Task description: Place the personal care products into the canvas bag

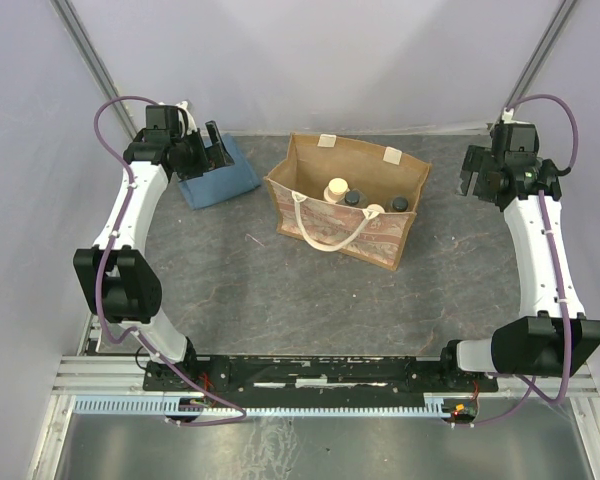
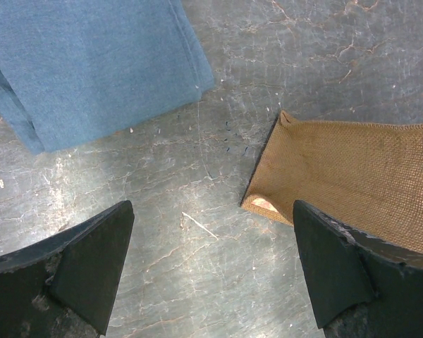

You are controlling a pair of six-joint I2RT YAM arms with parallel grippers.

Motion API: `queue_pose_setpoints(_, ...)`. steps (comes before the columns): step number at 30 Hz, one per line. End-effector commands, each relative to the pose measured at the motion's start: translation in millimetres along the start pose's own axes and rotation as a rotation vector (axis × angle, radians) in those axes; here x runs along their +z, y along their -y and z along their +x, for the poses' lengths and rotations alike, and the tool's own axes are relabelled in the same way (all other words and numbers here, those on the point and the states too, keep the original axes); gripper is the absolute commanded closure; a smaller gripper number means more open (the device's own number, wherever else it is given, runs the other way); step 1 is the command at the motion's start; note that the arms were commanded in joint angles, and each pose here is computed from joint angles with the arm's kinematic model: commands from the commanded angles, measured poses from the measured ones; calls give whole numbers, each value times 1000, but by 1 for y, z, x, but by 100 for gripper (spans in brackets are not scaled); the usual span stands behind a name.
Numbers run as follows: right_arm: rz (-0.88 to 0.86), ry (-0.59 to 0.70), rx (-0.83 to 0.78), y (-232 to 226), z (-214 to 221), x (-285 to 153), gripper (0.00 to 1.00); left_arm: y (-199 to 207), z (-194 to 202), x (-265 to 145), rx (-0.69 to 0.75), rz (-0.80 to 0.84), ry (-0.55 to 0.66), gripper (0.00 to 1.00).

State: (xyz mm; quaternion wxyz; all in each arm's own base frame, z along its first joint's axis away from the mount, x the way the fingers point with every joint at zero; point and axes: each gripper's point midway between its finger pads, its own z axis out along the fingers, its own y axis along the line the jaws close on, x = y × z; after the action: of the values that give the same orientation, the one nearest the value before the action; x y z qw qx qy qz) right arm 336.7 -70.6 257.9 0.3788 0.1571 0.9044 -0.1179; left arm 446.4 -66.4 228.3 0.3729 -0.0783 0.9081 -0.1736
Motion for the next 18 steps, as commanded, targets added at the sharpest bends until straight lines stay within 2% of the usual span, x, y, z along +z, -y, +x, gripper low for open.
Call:
queue_pose_setpoints(1,13,40,3,5,-8,-4,0,10,-14,-13,55,43,66,0)
queue_pose_setpoints(18,8,33,1,4,-2,-3,0,12,-12,-13,51,54,62,0)
